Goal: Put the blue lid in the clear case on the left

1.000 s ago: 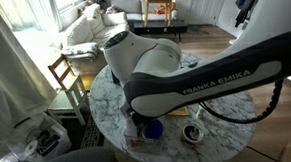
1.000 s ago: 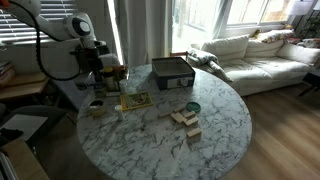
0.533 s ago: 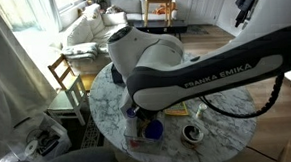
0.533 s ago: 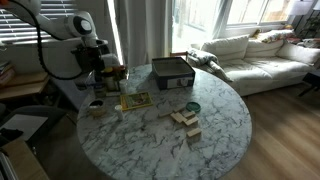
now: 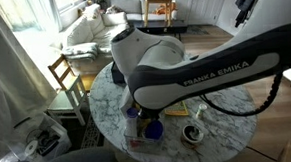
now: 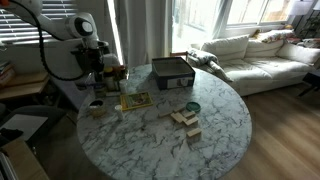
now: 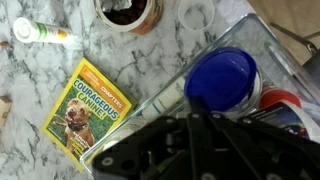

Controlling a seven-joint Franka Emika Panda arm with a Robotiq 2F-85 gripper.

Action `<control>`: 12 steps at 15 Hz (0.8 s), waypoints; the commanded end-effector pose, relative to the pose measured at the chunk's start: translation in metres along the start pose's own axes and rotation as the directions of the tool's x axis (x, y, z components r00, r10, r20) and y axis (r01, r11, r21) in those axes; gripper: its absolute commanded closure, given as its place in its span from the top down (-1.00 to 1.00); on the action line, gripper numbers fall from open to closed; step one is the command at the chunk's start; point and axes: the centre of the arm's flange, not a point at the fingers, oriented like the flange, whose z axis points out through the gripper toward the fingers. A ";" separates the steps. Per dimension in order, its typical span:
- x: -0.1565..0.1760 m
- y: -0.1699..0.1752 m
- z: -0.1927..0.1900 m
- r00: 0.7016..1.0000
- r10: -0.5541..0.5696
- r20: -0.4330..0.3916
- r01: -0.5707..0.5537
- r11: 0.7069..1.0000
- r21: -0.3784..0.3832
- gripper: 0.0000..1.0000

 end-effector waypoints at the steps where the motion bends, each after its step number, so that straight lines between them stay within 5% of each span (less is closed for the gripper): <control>1: -0.009 0.004 0.017 0.999 -0.036 0.027 0.035 0.999 0.018 -1.00; 12: -0.010 -0.004 0.036 0.998 -0.051 0.032 0.050 0.998 0.039 -1.00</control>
